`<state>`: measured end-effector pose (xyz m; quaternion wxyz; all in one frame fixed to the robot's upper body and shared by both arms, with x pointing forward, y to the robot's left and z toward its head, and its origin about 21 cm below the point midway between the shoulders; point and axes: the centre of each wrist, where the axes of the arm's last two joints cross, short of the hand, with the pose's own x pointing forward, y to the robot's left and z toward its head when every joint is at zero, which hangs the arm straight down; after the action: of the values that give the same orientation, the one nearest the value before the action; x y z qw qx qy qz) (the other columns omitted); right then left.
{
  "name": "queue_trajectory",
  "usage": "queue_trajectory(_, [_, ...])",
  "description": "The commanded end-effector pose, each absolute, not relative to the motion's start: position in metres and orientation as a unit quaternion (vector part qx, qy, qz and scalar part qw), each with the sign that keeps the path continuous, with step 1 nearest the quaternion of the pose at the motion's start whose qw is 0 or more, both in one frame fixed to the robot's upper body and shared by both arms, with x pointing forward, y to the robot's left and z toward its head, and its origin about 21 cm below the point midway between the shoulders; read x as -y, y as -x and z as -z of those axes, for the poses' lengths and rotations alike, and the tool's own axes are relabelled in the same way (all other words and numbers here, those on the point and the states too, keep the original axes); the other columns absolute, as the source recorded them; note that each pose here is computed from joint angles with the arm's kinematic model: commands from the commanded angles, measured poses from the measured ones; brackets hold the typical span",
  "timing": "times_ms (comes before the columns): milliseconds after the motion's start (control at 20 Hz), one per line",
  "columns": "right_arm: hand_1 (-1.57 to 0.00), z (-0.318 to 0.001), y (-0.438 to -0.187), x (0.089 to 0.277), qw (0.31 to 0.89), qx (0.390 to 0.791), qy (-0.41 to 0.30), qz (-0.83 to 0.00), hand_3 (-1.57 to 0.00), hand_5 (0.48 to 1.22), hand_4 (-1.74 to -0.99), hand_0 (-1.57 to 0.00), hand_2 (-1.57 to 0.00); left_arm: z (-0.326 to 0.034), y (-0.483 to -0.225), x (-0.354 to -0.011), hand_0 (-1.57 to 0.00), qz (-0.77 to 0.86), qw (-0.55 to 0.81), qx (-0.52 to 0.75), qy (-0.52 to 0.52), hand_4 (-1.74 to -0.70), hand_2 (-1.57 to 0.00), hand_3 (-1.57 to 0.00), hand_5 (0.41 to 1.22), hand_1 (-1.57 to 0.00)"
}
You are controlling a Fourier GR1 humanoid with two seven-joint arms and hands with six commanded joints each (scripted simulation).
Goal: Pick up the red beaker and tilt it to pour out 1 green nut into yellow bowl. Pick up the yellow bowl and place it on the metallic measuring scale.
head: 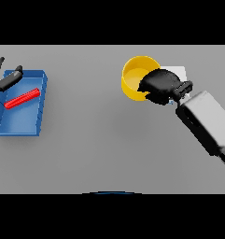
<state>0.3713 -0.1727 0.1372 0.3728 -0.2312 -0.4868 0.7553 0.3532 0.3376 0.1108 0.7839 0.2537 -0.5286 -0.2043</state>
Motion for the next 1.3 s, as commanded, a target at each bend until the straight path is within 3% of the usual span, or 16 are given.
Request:
queue_trajectory(0, [-1.57,-0.141,-0.376,0.181,0.375,0.493,0.241,-0.747,-1.16,1.221,-1.741,-1.56,-1.53,-0.111,-0.351,-0.339,0.0,0.204,0.782,0.531,-0.255,-0.83,0.0,0.0,0.733,0.0])
queue_trajectory(600, [-1.57,-0.111,-0.419,0.249,0.456,0.471,0.308,-0.689,-1.18,1.221,-1.741,-1.57,-1.5,-0.115,-0.343,-0.336,0.0,0.192,0.795,0.513,-0.259,-0.86,0.0,0.0,0.779,0.0])
queue_trajectory(850, [-1.57,-0.099,-0.427,0.256,0.476,0.468,0.301,-0.682,-1.34,1.221,-1.741,-1.57,-1.4,-0.119,-0.349,-0.328,0.0,0.198,0.793,0.513,-0.261,-0.86,0.0,0.0,0.804,0.0])
queue_trajectory(1250, [-1.57,-0.082,-0.43,0.259,0.495,0.449,0.298,-0.681,-1.45,1.221,-1.741,-1.57,-1.37,-0.115,-0.35,-0.335,0.0,0.203,0.795,0.509,-0.26,-0.84,0.0,0.0,0.783,0.0])
